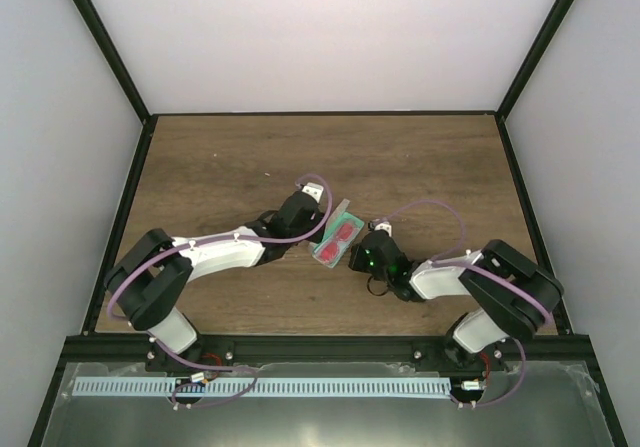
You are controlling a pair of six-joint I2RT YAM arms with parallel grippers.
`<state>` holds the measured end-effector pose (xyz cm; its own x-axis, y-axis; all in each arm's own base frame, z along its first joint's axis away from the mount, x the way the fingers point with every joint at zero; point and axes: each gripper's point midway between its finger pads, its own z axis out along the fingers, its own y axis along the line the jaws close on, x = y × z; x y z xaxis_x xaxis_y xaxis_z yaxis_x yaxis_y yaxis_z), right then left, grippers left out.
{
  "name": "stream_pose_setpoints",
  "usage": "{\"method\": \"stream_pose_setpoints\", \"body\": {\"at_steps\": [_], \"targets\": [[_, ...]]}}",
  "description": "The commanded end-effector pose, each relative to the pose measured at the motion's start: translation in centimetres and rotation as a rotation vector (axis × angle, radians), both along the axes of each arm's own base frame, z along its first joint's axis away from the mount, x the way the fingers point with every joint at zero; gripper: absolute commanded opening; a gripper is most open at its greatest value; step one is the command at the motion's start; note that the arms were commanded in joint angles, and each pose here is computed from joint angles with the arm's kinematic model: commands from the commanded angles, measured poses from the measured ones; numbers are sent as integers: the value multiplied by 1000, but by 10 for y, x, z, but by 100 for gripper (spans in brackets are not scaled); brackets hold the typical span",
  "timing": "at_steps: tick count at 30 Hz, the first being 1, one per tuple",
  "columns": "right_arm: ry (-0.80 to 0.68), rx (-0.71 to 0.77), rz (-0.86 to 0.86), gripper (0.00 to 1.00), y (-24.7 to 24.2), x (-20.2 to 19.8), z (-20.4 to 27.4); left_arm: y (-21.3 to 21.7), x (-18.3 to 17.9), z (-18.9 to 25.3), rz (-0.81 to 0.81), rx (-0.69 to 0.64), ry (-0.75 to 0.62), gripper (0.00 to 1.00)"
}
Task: Organize the sunglasses
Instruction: Close the sunglasses case at the center of the board.
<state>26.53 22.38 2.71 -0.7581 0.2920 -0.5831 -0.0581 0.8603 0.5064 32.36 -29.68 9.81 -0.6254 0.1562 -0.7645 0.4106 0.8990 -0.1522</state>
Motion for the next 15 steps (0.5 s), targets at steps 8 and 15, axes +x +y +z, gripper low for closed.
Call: {"method": "stream_pose_setpoints", "body": {"at_steps": [8,15], "targets": [[-36,38,31,1,17,15,5,-12,-10,-16,-46,6,42,46],[-46,47,39,1,16,16,7,-21,-20,-26,-63,28,57,46]]}}
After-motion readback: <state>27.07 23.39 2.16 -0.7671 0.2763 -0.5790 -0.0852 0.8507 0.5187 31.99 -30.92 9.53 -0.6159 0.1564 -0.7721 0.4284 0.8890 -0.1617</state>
